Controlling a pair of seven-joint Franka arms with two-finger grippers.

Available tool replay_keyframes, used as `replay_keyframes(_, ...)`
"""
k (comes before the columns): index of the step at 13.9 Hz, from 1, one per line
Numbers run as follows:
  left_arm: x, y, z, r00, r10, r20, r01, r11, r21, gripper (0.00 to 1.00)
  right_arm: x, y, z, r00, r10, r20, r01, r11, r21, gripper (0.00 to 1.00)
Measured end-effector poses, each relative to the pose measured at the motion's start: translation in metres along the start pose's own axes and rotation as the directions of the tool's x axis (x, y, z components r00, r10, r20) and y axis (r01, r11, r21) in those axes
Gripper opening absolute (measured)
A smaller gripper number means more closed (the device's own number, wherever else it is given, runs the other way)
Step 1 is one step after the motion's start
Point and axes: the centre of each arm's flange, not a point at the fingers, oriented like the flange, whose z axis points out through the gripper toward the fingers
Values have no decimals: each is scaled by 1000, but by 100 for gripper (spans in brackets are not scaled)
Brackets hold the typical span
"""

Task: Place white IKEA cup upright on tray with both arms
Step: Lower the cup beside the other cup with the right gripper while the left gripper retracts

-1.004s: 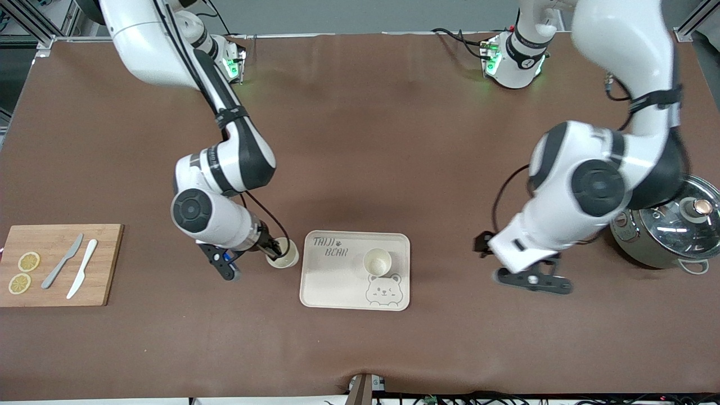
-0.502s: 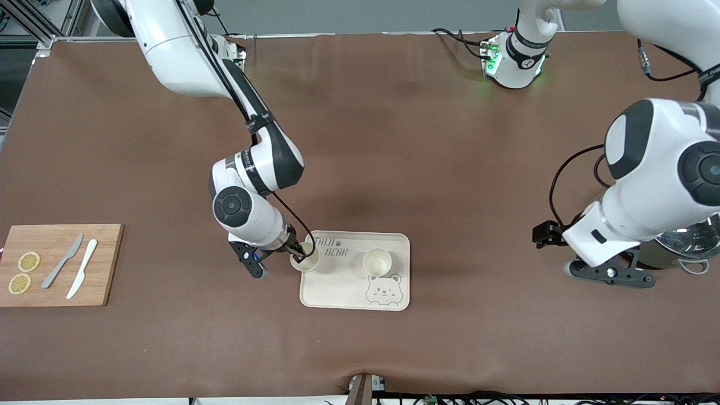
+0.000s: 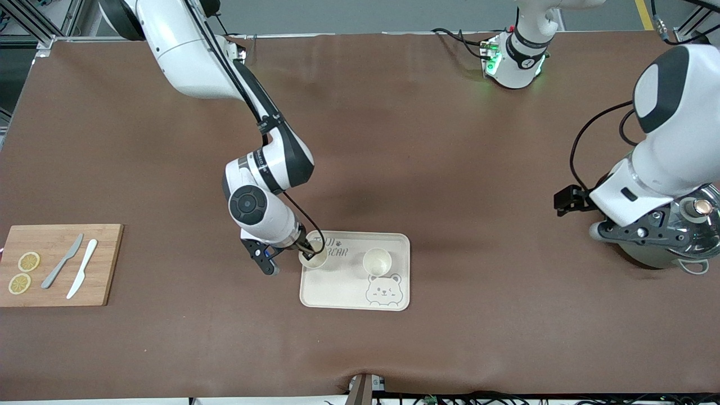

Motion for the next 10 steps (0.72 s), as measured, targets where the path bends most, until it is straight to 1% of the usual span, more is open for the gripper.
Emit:
replay_keyframes(3, -19, -17, -3, 1000, -26, 12, 26, 1000, 5, 100, -7, -1, 9, 1000, 9, -2, -9, 1000, -2, 3)
replay_keyframes(6, -33, -21, -13, 999, -34, 5, 34, 999, 8, 100, -8, -1, 22, 1000, 7, -3, -7, 1000, -8, 3)
replay_keyframes(8, -42, -22, -19, 999, -37, 0, 37, 999, 9, 100, -9, -2, 21, 1000, 6, -4, -6, 1000, -5, 4)
replay_keyframes(10, -50, -26, -18, 999, -35, 8, 35, 999, 8, 100, -8, -1, 23, 1000, 7, -4, -7, 1000, -7, 19)
